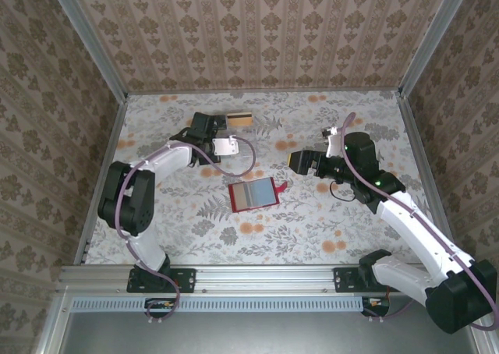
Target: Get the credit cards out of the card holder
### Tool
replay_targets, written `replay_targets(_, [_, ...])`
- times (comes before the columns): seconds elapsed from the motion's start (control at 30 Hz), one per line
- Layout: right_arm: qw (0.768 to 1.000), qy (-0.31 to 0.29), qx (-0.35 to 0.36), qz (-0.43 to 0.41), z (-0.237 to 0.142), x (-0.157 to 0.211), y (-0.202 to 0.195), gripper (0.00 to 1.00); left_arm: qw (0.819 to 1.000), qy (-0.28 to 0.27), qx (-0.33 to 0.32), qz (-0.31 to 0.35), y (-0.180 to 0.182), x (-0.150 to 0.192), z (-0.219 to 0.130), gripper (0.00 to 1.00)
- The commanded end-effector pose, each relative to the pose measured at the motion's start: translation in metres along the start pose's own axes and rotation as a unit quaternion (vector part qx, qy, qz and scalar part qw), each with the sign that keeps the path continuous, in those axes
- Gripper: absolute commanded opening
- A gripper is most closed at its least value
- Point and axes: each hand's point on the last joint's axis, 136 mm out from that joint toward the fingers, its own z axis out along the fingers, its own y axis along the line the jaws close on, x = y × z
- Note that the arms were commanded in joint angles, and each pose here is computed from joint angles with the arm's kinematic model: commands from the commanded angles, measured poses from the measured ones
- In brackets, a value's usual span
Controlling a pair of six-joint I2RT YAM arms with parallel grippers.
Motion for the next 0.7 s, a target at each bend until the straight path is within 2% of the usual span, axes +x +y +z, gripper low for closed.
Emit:
replay_targets(0.0, [1.000,-0.005,0.005,0.002,0.001,-0.002,-0.004,1.00,1.000,-0.003,0.003,0.000,0.006,0.000,0.003,0.00])
replay_targets(0.3, [1.000,-0.006,0.004,0.004,0.003,-0.002,-0.004,1.00,1.000,0.008,0.002,-0.011,0.009,0.003,0.011,0.20])
replay_targets(0.67, [1.000,-0.008,0.002,0.009,0.002,-0.001,-0.004,1.00,1.000,0.014,-0.002,-0.019,0.010,0.004,0.015,0.26])
